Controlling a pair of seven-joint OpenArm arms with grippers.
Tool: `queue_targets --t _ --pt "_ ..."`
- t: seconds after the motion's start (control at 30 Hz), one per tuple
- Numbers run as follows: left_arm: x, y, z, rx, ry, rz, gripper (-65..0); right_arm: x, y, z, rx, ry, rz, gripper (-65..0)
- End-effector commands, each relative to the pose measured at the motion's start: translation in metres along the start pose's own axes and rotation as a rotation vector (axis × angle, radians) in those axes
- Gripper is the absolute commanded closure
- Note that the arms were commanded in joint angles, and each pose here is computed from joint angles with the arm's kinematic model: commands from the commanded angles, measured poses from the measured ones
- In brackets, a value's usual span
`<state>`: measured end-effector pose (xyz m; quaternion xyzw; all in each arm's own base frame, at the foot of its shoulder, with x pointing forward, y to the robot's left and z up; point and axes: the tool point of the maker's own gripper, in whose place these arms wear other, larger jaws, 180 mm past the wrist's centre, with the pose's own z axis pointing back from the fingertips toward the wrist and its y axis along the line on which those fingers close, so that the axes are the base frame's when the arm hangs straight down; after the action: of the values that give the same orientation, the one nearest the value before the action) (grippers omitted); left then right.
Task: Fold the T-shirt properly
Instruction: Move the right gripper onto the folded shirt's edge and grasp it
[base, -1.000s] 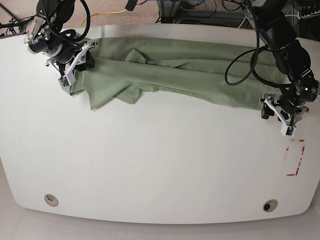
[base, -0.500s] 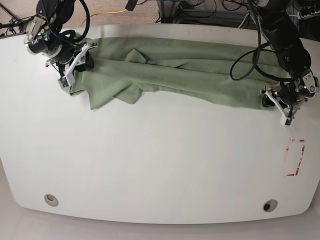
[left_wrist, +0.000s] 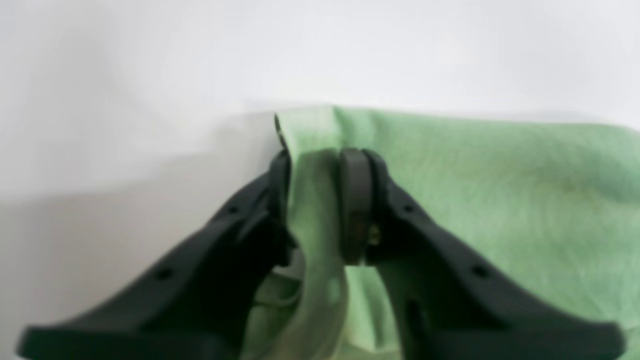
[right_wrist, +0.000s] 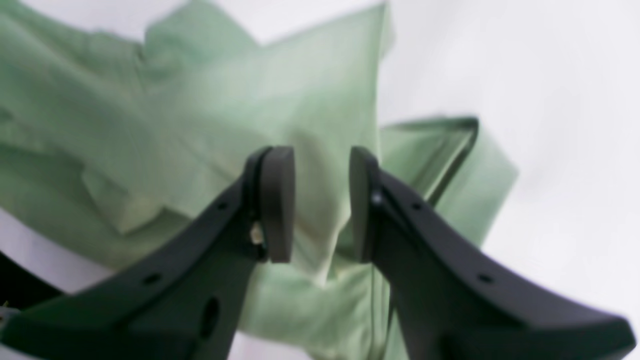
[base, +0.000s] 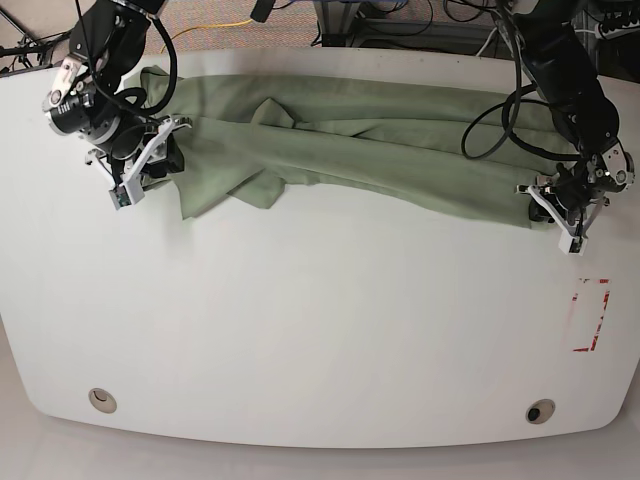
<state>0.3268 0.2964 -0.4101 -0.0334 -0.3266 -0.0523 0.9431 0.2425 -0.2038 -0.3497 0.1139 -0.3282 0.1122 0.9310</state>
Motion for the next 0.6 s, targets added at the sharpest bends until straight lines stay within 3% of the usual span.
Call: queue_targets --t 0.0,0.2,0.5,0.57 --pt "0.006 0.008 0.01 0.035 -0.008 -0.03 -4.0 0.002 -0.009 -0.009 0.019 -0.007 -0.036 -17.9" --pt "0.02 0.01 0.02 0.059 -0.046 -0.064 -3.2 -0.003 -0.014 -0.032 0.066 0.022 -0.112 -17.9" --pt "0.025 0.002 0.026 0.065 -0.072 -0.084 -3.1 0.039 -0.021 -0.036 0.066 -0.066 -0.101 -18.2" --pt "0.026 0.002 0.027 0.068 -0.075 -0.088 -3.1 0.045 -0.025 -0.04 0.067 -0.073 -0.135 -22.2"
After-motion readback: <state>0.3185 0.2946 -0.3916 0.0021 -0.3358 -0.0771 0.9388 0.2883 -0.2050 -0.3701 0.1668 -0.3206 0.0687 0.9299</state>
